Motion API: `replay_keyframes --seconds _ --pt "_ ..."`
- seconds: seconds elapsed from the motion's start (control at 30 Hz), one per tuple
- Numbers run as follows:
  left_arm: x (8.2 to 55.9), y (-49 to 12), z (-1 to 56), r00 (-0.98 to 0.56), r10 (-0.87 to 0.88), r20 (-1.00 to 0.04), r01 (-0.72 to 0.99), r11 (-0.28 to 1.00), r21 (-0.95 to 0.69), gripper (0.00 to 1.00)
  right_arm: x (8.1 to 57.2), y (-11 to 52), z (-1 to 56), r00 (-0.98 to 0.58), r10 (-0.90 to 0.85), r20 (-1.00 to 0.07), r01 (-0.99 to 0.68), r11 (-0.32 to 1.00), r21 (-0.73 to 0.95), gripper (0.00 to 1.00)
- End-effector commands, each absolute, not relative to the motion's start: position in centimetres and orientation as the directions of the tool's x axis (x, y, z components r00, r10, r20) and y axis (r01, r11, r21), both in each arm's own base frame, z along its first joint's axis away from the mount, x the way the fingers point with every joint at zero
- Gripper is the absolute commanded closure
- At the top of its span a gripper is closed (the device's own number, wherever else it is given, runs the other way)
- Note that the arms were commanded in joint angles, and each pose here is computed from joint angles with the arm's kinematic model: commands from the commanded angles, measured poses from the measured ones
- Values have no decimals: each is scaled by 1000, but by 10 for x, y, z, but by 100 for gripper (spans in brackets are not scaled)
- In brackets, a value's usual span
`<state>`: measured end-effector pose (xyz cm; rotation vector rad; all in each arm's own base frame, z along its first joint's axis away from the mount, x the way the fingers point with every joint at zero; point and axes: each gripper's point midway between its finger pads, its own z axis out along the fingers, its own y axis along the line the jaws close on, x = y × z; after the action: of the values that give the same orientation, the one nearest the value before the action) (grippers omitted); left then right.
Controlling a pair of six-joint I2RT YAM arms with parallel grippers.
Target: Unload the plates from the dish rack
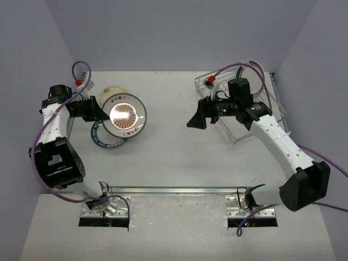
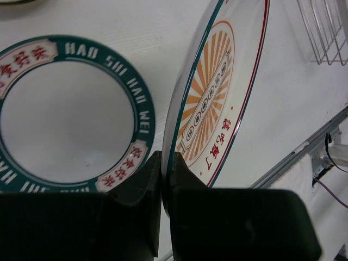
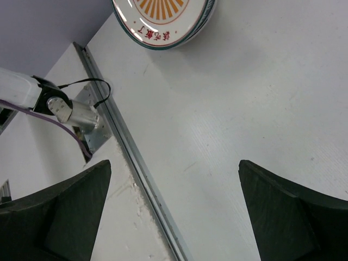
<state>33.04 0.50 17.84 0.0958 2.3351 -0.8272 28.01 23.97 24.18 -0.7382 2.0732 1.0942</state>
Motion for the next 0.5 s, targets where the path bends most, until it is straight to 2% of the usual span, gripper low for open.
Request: replay_keyframes --seconds 0.0,0.2,0.47 --pt "324 48 167 -808 -191 -558 226 774 -591 100 292 239 254 -569 -157 -807 -745 515 425 1" --pt "331 101 123 -828 -306 -470 65 780 -623 100 293 237 248 -577 -164 -800 -738 522 426 1" --pt "346 129 91 -828 -301 -474 8 837 -546 99 297 233 243 -584 -162 -795 -728 538 425 1"
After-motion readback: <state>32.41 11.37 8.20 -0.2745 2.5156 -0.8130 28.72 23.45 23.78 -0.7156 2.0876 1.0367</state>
